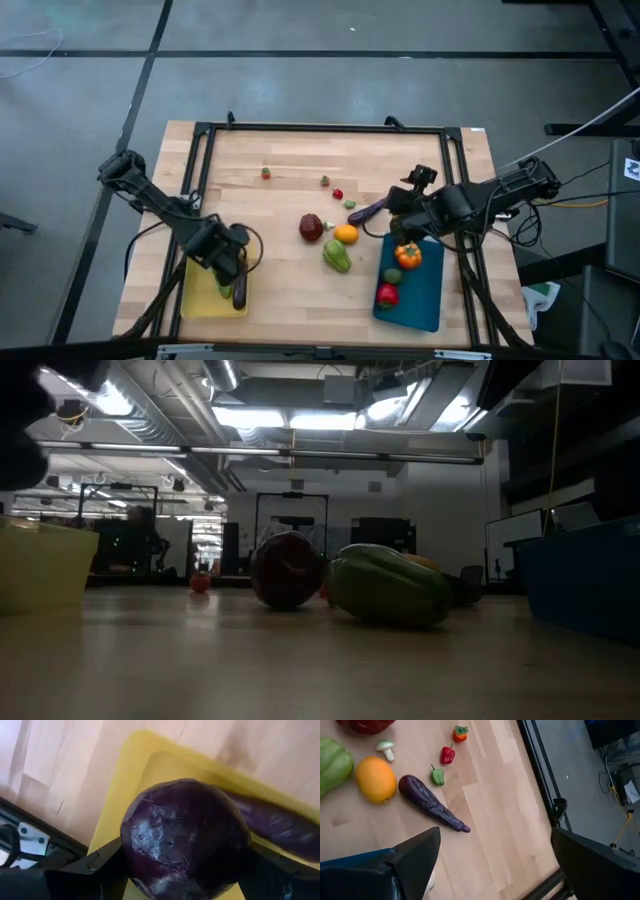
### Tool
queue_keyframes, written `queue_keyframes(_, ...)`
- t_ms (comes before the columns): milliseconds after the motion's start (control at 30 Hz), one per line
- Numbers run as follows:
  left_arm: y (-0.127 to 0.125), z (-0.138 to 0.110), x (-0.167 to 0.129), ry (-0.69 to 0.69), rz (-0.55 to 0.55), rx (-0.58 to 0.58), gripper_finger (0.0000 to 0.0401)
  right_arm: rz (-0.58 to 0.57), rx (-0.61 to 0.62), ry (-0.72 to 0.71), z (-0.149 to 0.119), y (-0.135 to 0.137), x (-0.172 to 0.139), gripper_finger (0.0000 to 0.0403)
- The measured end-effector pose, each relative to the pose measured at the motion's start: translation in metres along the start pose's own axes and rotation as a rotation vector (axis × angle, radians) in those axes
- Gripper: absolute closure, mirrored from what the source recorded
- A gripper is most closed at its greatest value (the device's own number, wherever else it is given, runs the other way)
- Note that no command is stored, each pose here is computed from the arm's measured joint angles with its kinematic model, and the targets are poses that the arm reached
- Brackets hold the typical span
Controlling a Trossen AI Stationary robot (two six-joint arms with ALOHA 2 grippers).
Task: Sort produce into baskets
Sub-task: Put the violet onion into the yellow bin
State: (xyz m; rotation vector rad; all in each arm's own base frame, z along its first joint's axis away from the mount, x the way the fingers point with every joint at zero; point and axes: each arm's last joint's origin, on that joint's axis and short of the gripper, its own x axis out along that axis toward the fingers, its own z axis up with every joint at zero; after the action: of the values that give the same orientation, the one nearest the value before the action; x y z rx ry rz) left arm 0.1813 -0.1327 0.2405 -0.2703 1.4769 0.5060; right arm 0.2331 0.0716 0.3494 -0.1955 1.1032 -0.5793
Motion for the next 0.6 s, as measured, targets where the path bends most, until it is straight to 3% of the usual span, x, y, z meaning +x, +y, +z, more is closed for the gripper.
queue_keyframes(267,-0.003,-0.018,0.034,0.006,0.002,-0.013,0.0111,-0.009,-0.007,0.019,-0.001,-0.002,0.001,0.0027)
queue_keyframes(600,0.000,-0.022,0.048,0.012,0.011,0.003,0.0111,-0.035,-0.038,0.058,-0.005,-0.005,0.001,0.0027)
